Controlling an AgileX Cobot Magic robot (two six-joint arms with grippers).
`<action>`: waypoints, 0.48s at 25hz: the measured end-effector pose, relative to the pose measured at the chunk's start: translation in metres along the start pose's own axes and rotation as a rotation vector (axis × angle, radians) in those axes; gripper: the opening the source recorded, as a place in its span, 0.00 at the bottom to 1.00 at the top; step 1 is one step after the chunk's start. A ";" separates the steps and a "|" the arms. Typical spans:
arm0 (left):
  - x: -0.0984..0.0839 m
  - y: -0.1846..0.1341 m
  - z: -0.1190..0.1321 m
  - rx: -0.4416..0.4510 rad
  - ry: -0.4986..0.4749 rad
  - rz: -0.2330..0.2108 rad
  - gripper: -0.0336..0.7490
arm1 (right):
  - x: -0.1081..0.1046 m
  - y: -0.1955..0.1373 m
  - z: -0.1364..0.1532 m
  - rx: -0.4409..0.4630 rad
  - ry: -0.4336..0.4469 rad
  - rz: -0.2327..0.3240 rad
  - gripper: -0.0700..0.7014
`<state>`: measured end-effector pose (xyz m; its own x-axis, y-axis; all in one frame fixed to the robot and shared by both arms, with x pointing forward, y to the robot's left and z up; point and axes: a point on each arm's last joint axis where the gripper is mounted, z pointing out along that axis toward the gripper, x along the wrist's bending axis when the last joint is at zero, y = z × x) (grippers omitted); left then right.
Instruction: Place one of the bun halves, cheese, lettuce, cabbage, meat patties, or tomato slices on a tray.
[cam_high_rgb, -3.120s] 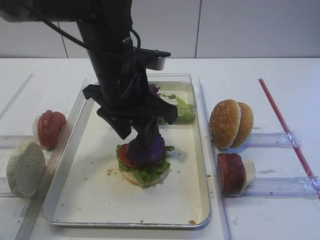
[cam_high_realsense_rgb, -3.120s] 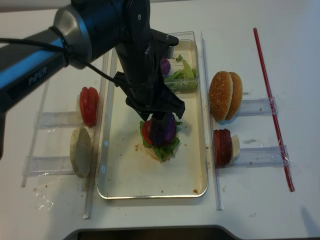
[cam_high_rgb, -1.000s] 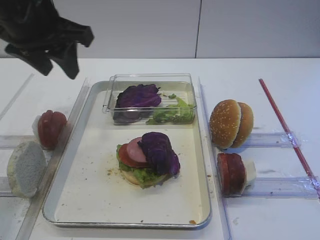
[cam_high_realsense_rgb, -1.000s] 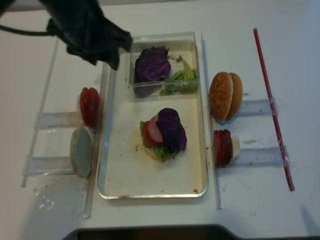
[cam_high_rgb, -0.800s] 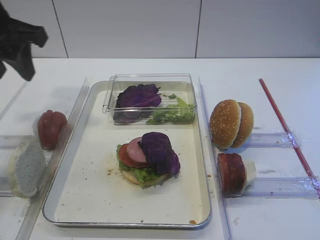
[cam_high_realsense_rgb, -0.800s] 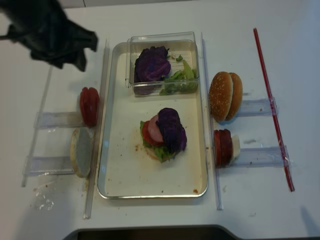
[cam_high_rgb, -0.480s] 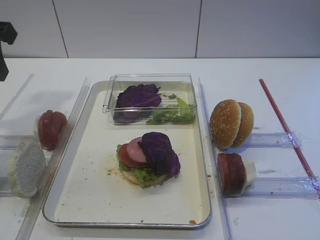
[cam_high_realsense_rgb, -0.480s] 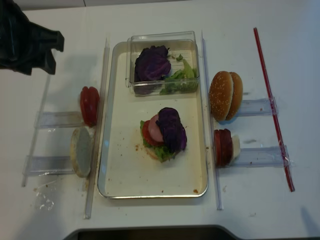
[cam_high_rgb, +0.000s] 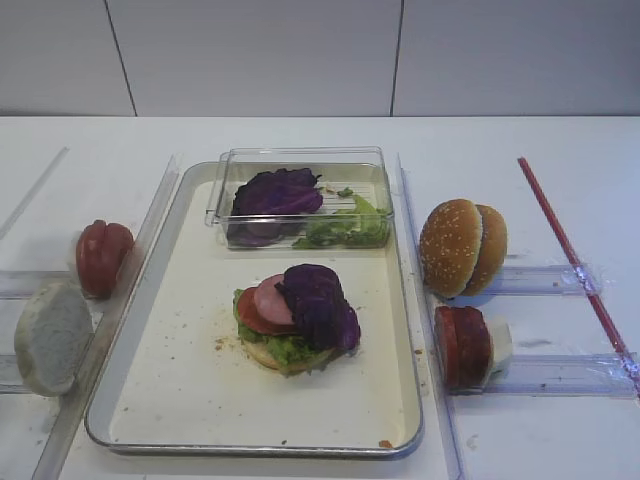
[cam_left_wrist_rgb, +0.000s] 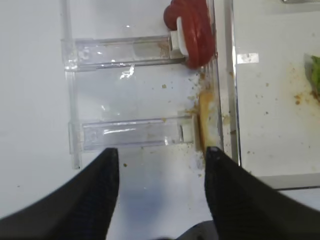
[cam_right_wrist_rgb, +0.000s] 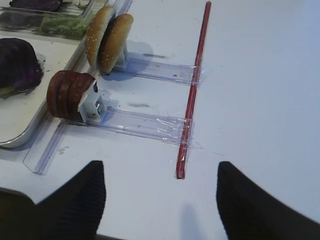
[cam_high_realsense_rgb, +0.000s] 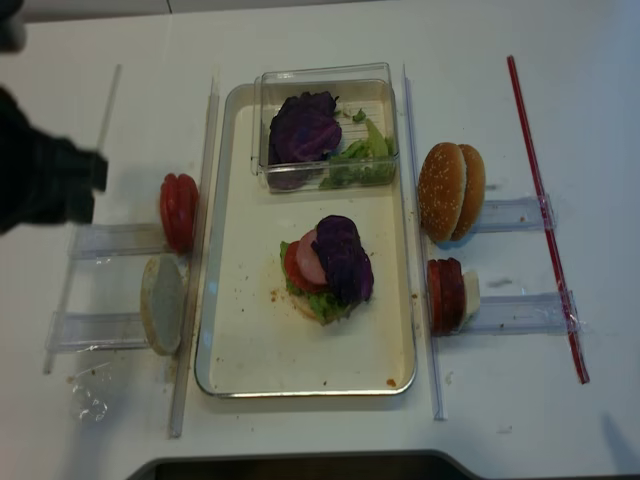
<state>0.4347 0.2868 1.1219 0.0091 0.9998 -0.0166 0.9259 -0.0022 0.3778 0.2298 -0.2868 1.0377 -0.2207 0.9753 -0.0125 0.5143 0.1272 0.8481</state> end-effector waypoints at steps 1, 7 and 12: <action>0.001 -0.010 -0.005 -0.019 -0.001 0.004 0.51 | 0.000 0.000 0.000 0.000 0.000 0.000 0.74; 0.005 -0.068 -0.017 -0.083 -0.006 0.010 0.51 | 0.000 0.000 0.000 0.000 0.000 0.000 0.74; 0.009 -0.107 -0.023 -0.155 -0.002 0.017 0.51 | 0.000 0.000 0.000 0.000 0.000 0.000 0.74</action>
<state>0.3271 0.2961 1.1024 0.0249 0.9996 -0.0109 0.8562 -0.0157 0.5164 0.2298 -0.2868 1.0377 -0.2207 0.9753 -0.0125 0.5143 0.1272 0.8481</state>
